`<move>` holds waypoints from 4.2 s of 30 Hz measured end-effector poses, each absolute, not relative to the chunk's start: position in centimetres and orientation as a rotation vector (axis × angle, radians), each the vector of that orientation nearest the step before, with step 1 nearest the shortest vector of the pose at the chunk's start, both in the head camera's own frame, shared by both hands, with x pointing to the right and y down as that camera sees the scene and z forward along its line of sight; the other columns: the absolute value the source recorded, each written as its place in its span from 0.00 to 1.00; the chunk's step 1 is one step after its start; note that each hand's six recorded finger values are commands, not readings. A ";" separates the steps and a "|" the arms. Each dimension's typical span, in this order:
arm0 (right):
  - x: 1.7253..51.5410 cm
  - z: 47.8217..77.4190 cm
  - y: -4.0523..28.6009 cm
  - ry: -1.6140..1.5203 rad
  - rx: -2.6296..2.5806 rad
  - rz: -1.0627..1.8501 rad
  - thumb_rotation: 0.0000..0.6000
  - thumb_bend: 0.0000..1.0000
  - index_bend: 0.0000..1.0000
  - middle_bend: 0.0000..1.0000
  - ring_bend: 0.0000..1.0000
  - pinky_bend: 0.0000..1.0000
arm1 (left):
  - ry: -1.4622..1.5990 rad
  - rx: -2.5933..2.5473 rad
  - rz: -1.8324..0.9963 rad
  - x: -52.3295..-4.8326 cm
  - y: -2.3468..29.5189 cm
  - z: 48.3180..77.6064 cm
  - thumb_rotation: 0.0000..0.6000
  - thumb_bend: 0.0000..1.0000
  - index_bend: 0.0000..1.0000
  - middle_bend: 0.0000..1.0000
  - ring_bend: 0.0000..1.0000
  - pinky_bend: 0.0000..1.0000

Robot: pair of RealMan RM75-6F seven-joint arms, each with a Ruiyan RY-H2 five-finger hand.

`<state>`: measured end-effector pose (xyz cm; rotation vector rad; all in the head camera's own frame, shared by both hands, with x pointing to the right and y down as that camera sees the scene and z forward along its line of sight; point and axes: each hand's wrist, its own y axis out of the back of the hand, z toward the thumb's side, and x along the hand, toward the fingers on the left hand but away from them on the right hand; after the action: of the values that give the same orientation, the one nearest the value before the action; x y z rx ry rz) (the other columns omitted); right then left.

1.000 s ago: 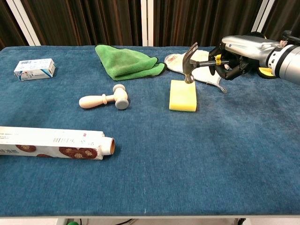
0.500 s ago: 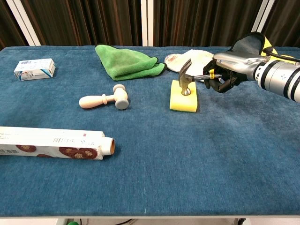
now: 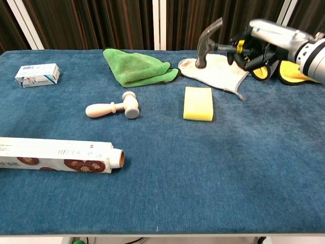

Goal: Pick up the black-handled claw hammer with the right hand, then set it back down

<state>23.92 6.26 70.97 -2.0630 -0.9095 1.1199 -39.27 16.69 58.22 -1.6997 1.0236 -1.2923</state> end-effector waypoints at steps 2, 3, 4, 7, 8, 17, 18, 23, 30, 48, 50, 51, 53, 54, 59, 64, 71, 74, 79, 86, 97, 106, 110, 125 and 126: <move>23.9 72.1 6.7 -0.862 -2.062 1.162 1.00 1.00 1.00 0.83 0.90 0.93 | 1.022 -1.700 -1.294 -39.3 16.7 58.3 1.00 0.04 0.21 0.14 0.08 0.08; 23.8 72.9 7.0 -0.826 -2.059 1.192 1.00 1.00 1.00 0.83 0.90 0.93 | 1.022 -1.700 -1.294 -39.3 16.7 58.3 1.00 0.04 0.21 0.14 0.08 0.08; 23.8 73.6 7.2 -0.796 -2.056 1.216 1.00 1.00 1.00 0.83 0.90 0.93 | 1.021 -1.700 -1.296 -39.3 16.7 58.3 1.00 0.04 0.21 0.14 0.08 0.08; 23.6 75.3 7.9 -0.696 -2.031 1.283 1.00 1.00 1.00 0.83 0.90 0.93 | 1.020 -1.700 -1.299 -39.4 16.7 58.3 1.00 0.04 0.21 0.14 0.08 0.08; 23.5 75.6 8.0 -0.674 -2.021 1.293 1.00 1.00 1.00 0.83 0.90 0.93 | 1.020 -1.700 -1.300 -39.4 16.8 58.3 1.00 0.04 0.21 0.14 0.08 0.08; 22.4 71.6 6.3 -0.910 -2.062 1.087 1.00 1.00 1.00 0.83 0.90 0.93 | 1.024 -1.693 -1.291 -39.4 16.7 58.0 1.00 0.04 0.21 0.14 0.08 0.08; 22.3 70.4 6.0 -0.972 -2.077 1.024 1.00 1.00 1.00 0.83 0.90 0.93 | 1.023 -1.692 -1.289 -39.3 16.7 58.0 1.00 0.04 0.21 0.14 0.08 0.08; 22.6 66.3 5.3 -1.153 -2.115 0.798 1.00 1.00 1.00 0.83 0.91 0.94 | 1.018 -1.694 -1.286 -39.1 16.6 58.0 1.00 0.04 0.21 0.14 0.08 0.08; 23.1 68.1 5.9 -1.067 -2.122 0.916 1.00 1.00 1.00 0.83 0.91 0.94 | 1.017 -1.701 -1.288 -39.0 16.7 58.2 1.00 0.04 0.21 0.14 0.08 0.08; 22.8 73.7 6.8 -0.763 -2.033 1.289 1.00 1.00 1.00 0.84 0.91 0.94 | 1.016 -1.700 -1.306 -39.5 16.8 58.4 1.00 0.04 0.21 0.14 0.08 0.08; 22.8 72.3 6.2 -0.854 -2.049 1.216 1.00 1.00 1.00 0.84 0.91 0.94 | 1.018 -1.699 -1.300 -39.4 16.8 58.3 1.00 0.04 0.21 0.14 0.08 0.08; 22.8 71.2 5.8 -0.917 -2.062 1.161 1.00 1.00 1.00 0.84 0.91 0.94 | 1.018 -1.700 -1.298 -39.3 16.8 58.3 1.00 0.04 0.21 0.14 0.08 0.08; 22.9 69.5 5.3 -1.004 -2.078 1.073 1.00 1.00 1.00 0.84 0.91 0.94 | 1.014 -1.701 -1.295 -39.2 16.8 58.3 1.00 0.04 0.21 0.14 0.08 0.08; 23.2 68.3 4.9 -1.050 -2.084 1.017 1.00 1.00 1.00 0.84 0.91 0.94 | 1.012 -1.702 -1.295 -39.1 16.8 58.3 1.00 0.04 0.21 0.14 0.08 0.08; 24.8 66.3 4.6 -1.093 -2.074 0.969 1.00 1.00 1.00 0.84 0.91 0.94 | 1.012 -1.704 -1.292 -39.0 16.8 58.2 1.00 0.04 0.21 0.14 0.08 0.08; 26.2 67.3 5.1 -1.066 -2.075 1.040 1.00 1.00 1.00 0.84 0.91 0.94 | 1.007 -1.703 -1.286 -38.8 16.7 58.1 1.00 0.04 0.21 0.14 0.08 0.08; 27.8 69.1 5.8 -0.956 -2.050 1.161 1.00 1.00 1.00 0.84 0.90 0.94 | 0.993 -1.716 -1.283 -38.2 16.7 58.3 1.00 0.04 0.21 0.14 0.08 0.08; 28.6 70.3 6.1 -0.860 -1.994 1.233 1.00 1.00 1.00 0.83 0.89 0.93 | 0.991 -1.726 -1.284 -38.0 16.7 58.6 1.00 0.04 0.21 0.14 0.08 0.08; 29.6 72.8 6.6 -0.756 -1.932 1.332 1.00 1.00 1.00 0.81 0.87 0.90 | 0.985 -1.732 -1.290 -37.9 16.8 58.9 1.00 0.04 0.21 0.14 0.08 0.08; 29.3 75.3 7.2 -0.731 -1.970 1.363 1.00 1.00 0.97 0.77 0.83 0.84 | 0.988 -1.727 -1.297 -38.0 16.8 58.8 1.00 0.04 0.21 0.14 0.08 0.08; 28.8 76.6 7.9 -0.729 -1.981 1.372 1.00 0.37 0.50 0.42 0.40 0.41 | 0.999 -1.726 -1.307 -38.5 17.1 58.9 1.00 0.04 0.21 0.14 0.08 0.08; 30.5 75.5 7.7 -0.840 -1.971 1.390 1.00 0.00 0.14 0.14 0.05 0.11 | 1.003 -1.726 -1.306 -38.7 17.0 59.0 1.00 0.04 0.21 0.14 0.08 0.08; 31.1 74.3 7.4 -0.885 -1.969 1.374 1.00 0.00 0.11 0.12 0.03 0.10 | 1.005 -1.721 -1.304 -38.8 16.9 59.0 1.00 0.04 0.21 0.14 0.08 0.08; 39.3 62.6 8.4 -1.177 -1.722 1.237 1.00 0.04 0.17 0.22 0.11 0.19 | 1.086 -1.543 -1.419 -43.1 16.2 57.8 1.00 0.04 0.21 0.14 0.08 0.08; 40.5 61.3 9.0 -1.196 -1.688 1.244 1.00 0.04 0.17 0.22 0.11 0.19 | 1.089 -1.537 -1.425 -43.4 16.3 57.8 1.00 0.04 0.21 0.14 0.08 0.08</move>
<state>40.49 9.03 61.35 -1.6877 -1.1964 1.2442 -43.36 16.28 57.79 -1.5373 1.0888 -1.4246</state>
